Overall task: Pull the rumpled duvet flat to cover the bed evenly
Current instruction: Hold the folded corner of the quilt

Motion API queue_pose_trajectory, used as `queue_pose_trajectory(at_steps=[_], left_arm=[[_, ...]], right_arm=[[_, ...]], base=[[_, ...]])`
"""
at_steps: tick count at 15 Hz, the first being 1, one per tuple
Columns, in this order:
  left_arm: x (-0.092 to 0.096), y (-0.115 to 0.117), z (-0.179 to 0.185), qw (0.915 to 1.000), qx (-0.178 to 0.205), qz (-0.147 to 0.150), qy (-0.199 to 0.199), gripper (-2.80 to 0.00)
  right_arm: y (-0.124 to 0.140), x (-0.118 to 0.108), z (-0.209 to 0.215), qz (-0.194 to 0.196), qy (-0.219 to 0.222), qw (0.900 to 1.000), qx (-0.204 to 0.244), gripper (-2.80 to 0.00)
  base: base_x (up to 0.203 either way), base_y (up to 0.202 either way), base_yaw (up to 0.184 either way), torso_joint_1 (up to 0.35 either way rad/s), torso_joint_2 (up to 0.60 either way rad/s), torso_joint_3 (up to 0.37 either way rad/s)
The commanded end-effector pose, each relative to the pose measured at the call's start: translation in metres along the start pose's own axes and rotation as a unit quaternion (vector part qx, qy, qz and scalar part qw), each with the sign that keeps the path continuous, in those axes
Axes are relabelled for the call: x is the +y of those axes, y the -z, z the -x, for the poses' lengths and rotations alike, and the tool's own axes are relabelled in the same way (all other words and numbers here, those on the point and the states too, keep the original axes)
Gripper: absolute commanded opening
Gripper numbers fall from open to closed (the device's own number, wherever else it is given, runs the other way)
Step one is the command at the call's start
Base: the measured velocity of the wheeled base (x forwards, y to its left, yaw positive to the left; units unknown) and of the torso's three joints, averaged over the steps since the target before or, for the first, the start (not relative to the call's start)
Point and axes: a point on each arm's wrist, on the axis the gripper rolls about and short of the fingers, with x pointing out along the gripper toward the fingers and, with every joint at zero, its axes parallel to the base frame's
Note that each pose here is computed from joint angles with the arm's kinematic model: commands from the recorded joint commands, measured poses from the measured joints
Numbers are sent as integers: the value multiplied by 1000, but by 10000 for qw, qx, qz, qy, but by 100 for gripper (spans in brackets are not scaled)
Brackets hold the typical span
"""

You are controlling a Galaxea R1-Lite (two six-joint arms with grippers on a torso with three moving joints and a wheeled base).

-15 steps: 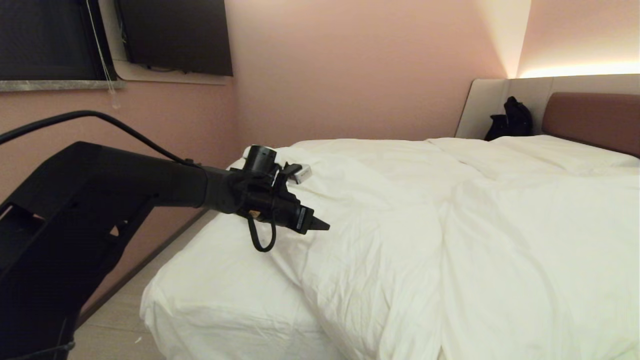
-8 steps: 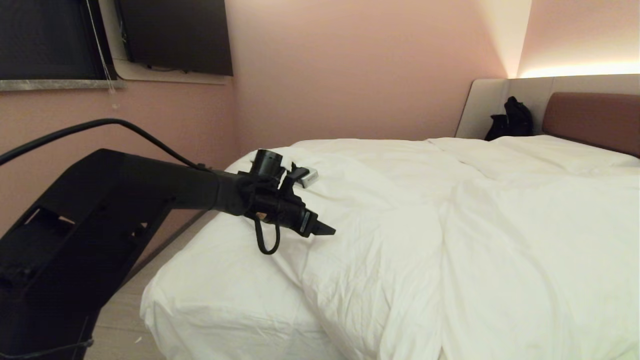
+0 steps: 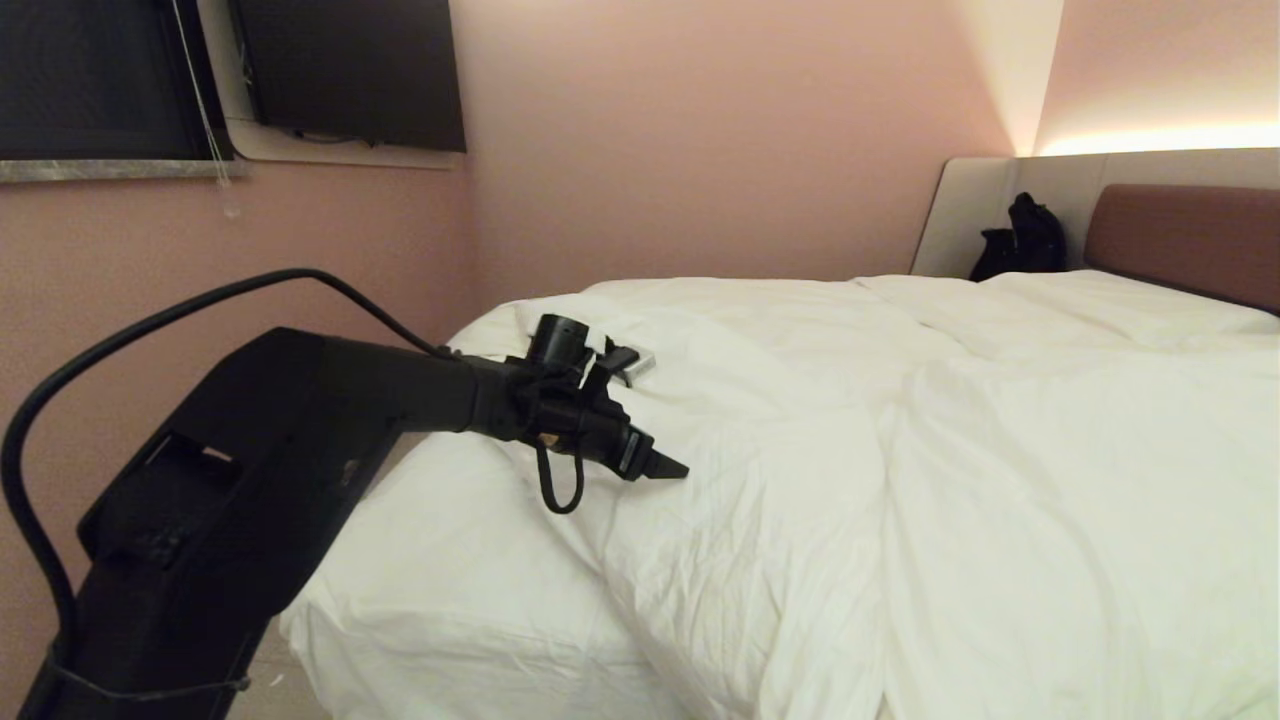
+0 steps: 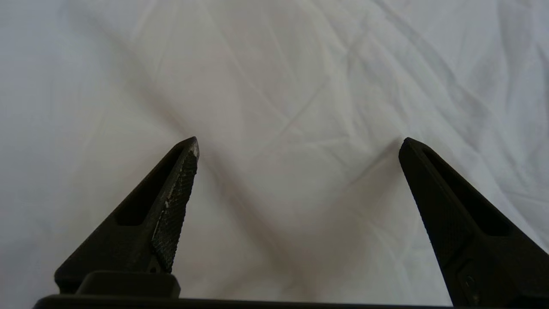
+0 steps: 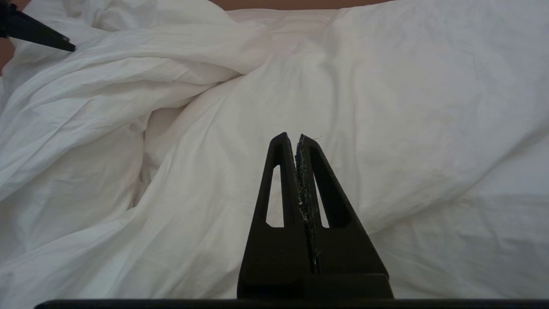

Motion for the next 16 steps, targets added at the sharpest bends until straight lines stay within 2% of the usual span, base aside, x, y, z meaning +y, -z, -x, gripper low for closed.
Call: queue_pose_trajectory(at_steps=[1,3,6,9,14,15,16], left_arm=[[0,9,-21,9998,104,-91,107,0],[-3,12,-36,9994,117,-247,191,0],[-7,18,-52,9990,171,-330,266,0],[-5,34,-76,9978,65,-604,260,0],[-6,35,-74,9980,116,-561,282,0],[-6,35,-74,9980,116,-561,282,-280],[-6,35,-74,9980,116,-561,282,-280]], right_arm=[[0,0,0,1,6,10000,-8,-280],[0,0,0,1,0,10000,-3,-280],[0,0,0,1,0,10000,-3,-280],[0,0,0,1,4,10000,-3,-280],[0,0,0,1,0,10000,-10,-280],[0,0,0,1,0,10000,-3,-280],[0,0,0,1,0,10000,-3,-280]], base=[[0,0,0,0,0,0],[0,0,0,0,0,0],[0,0,0,0,0,0],[0,0,0,0,0,0],[0,0,0,0,0,0],[0,0,0,0,0,0],[0,0,0,0,0,0]])
